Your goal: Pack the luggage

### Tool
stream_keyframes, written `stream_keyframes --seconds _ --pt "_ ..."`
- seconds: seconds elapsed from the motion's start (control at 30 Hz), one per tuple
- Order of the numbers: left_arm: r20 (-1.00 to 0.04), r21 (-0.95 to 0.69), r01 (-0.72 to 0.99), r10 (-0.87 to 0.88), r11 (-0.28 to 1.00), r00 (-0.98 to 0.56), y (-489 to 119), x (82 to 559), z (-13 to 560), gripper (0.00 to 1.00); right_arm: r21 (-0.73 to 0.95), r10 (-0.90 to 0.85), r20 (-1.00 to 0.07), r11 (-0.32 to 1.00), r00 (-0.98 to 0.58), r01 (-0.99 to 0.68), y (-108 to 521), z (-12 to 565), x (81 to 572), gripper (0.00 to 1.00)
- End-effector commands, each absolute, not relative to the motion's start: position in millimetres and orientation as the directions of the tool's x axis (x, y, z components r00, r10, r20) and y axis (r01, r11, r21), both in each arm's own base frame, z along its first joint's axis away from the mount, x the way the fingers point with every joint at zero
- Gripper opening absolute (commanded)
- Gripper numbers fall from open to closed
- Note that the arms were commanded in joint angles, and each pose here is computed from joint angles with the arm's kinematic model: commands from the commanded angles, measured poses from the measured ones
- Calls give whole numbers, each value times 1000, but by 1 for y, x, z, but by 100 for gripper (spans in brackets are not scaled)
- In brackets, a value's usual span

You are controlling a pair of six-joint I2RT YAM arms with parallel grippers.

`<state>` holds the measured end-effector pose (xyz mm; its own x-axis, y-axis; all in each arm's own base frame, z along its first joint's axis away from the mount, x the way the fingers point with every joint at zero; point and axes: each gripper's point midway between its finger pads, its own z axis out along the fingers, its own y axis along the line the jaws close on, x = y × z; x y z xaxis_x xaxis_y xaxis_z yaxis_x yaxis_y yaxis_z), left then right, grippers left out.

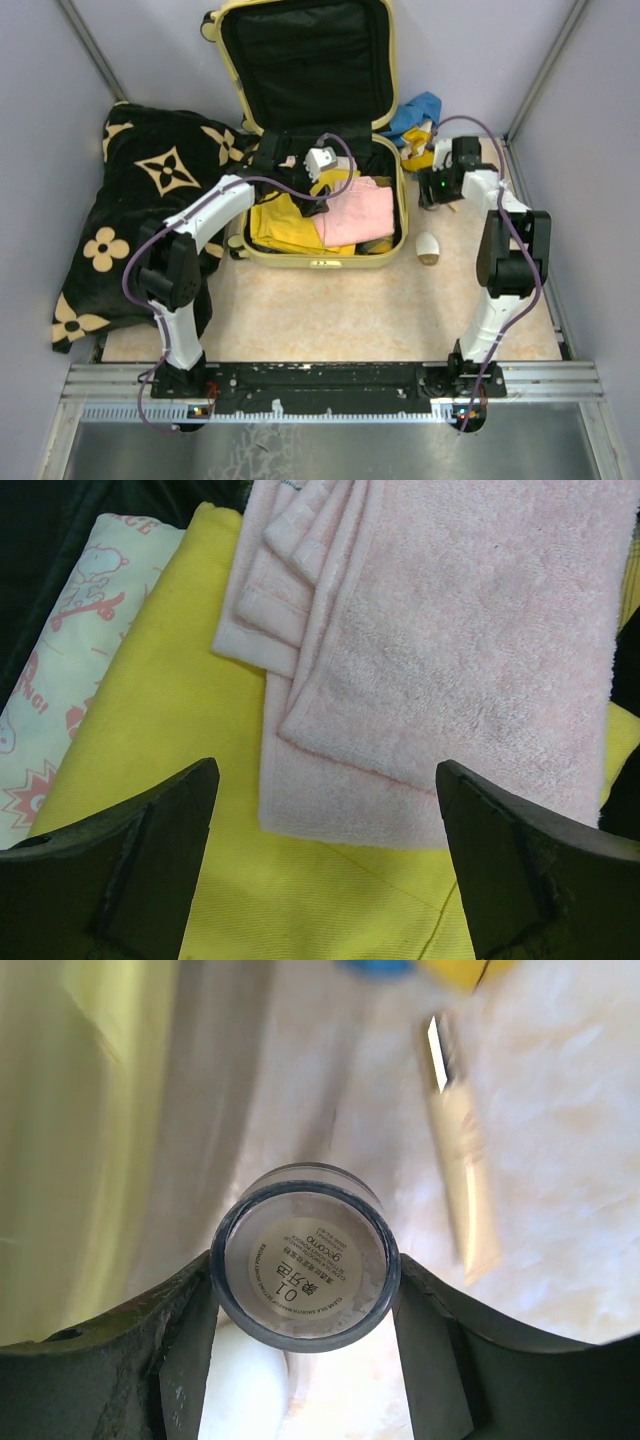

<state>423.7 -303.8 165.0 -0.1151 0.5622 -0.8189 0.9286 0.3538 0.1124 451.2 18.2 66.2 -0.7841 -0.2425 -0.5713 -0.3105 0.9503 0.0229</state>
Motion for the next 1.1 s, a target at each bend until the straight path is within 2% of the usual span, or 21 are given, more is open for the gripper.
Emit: stream_keyframes --seconds 0.0,0.3,0.63,0.8,0.9,1.07 --pt "-847 126 914 521 386 -103 -292 430 193 95 39 -176 -781 944 -599 -328 41 182 494 43" --pt "-851 125 901 512 416 -118 -280 437 199 95 40 -200 -881 872 -430 -487 126 237 527 44" --pt "-847 134 895 518 426 -120 -274 436 201 95 38 -257 -854 837 -453 -546 186 180 576 48" --pt "-842 135 892 525 431 -126 -268 436 198 95 13 -268 -851 849 -452 -528 186 165 592 58" --pt "-839 135 892 529 431 -129 -266 435 197 95 -1 -271 -858 850 -437 -527 189 171 595 76" --pt "-843 134 892 523 431 -126 -264 437 198 97 -7 -262 -870 853 -417 -522 187 196 589 91"
